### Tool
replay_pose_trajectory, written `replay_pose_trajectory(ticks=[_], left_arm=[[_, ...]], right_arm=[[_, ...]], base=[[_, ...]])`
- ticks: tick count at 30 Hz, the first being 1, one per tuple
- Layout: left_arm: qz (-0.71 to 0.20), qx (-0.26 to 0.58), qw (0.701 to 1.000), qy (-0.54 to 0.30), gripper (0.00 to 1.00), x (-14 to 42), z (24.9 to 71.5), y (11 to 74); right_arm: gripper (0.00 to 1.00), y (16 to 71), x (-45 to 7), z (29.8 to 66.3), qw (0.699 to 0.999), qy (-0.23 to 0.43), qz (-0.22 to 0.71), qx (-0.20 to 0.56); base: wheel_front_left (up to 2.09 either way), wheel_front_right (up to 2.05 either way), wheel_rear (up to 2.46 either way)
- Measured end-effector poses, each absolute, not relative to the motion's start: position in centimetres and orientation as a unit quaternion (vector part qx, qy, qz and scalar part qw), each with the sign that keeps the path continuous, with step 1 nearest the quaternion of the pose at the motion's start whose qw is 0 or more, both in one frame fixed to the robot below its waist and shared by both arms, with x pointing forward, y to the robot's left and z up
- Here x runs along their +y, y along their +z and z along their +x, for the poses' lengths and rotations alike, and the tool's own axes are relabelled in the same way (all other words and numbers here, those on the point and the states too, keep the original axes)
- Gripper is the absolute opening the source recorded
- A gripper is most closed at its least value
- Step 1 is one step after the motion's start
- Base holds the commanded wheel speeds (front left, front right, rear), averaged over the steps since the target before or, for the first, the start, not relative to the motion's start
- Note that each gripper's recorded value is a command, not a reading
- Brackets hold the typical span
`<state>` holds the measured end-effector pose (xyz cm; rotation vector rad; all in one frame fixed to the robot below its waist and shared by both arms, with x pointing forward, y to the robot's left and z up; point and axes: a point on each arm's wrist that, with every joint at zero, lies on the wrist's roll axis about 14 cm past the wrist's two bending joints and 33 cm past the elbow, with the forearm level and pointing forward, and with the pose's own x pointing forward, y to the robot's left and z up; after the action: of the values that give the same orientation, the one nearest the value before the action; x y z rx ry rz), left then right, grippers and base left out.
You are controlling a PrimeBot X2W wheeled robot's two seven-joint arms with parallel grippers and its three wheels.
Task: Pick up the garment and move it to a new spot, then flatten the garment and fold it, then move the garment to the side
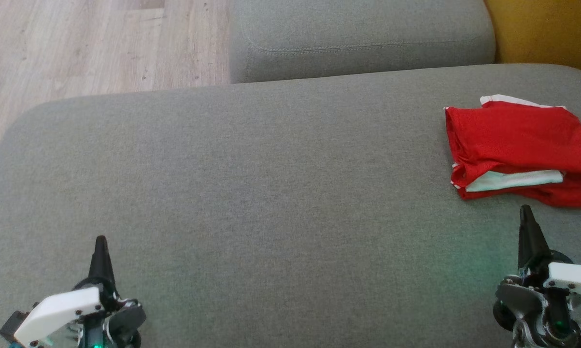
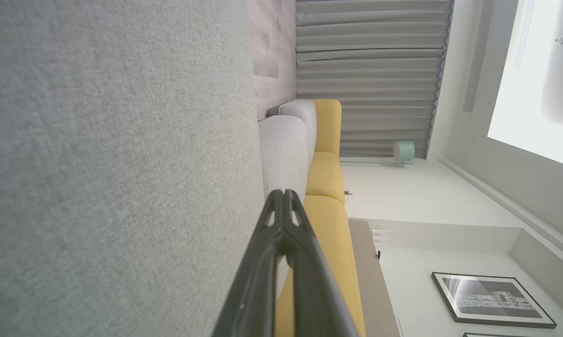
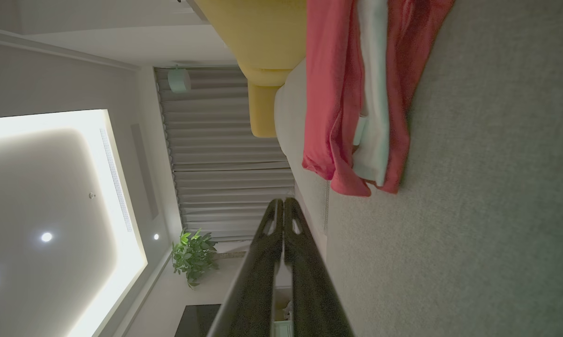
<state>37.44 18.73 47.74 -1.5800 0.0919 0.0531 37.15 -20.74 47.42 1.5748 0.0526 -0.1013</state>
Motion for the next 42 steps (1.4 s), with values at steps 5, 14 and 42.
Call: replay_pose_trajectory(ticks=[5, 14, 42], left_arm=[[-0.710, 0.041, 0.702, 0.024, 0.00, 18.76, 37.44, 47.75], [-0.710, 0.042, 0.702, 0.023, 0.00, 18.76, 37.44, 47.74], [-0.711, 0.040, 0.702, 0.024, 0.00, 18.86, 37.44, 47.75]], right_arm=[[0.00, 47.44, -20.74, 37.15, 0.704, -0.045, 0.708, 0.023], [0.00, 47.45, -20.74, 37.15, 0.704, -0.045, 0.708, 0.023], [0.00, 47.45, -20.74, 37.15, 0.704, -0.045, 0.708, 0.023]], base=[[0.00, 0.00, 0.00], [0.00, 0.00, 0.00], [0.00, 0.00, 0.00]])
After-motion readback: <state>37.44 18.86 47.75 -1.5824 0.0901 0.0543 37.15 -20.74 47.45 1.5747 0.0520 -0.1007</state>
